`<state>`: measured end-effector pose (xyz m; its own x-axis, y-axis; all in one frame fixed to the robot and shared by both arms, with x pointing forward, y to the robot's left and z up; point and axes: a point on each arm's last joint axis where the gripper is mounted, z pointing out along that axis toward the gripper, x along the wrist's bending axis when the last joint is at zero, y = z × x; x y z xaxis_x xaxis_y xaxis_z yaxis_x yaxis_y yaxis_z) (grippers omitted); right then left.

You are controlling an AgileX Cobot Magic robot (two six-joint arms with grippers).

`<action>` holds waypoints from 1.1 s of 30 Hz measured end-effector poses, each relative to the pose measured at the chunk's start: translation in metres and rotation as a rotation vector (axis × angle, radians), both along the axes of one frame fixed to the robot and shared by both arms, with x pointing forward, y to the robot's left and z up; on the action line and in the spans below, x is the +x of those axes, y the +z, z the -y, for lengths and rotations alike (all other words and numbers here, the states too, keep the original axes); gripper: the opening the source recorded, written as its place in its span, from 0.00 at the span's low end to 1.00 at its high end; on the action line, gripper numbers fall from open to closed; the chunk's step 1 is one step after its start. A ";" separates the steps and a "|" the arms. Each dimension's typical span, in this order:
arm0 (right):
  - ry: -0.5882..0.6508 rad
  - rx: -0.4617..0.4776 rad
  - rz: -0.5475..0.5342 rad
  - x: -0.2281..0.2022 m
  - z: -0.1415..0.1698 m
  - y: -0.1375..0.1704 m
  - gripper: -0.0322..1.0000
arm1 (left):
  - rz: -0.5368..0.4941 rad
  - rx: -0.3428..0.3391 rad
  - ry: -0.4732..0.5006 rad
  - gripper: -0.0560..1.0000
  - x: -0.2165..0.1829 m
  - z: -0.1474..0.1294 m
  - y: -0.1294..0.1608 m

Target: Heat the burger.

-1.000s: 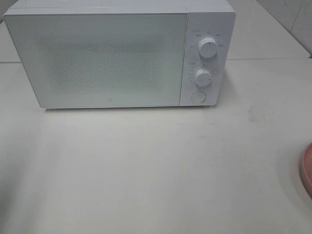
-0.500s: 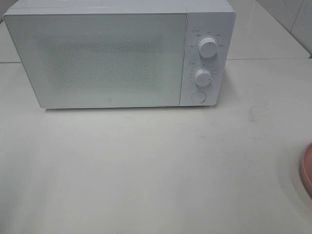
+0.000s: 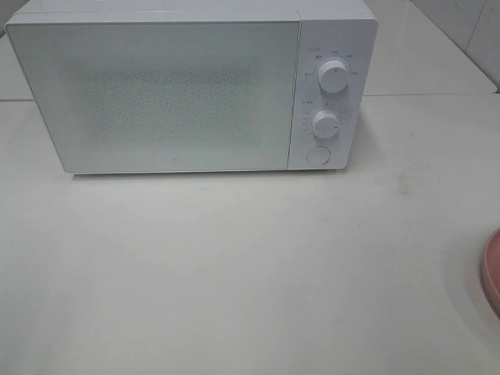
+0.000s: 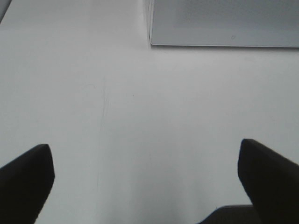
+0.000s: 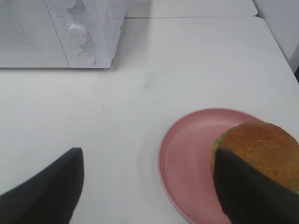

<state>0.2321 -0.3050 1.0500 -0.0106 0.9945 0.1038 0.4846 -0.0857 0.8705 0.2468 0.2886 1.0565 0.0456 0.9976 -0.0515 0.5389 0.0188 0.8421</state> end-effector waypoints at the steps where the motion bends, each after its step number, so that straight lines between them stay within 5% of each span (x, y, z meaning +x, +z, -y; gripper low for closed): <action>1: 0.000 0.000 0.000 0.000 0.000 0.000 0.76 | 0.035 0.004 0.000 0.99 -0.006 0.001 0.000; 6: 0.000 0.000 0.000 0.000 0.000 0.000 0.76 | 0.102 0.010 0.000 0.99 -0.016 0.002 0.000; 33: 0.000 0.000 0.000 0.000 0.000 0.000 0.76 | 0.103 0.012 0.001 0.99 -0.016 0.001 0.000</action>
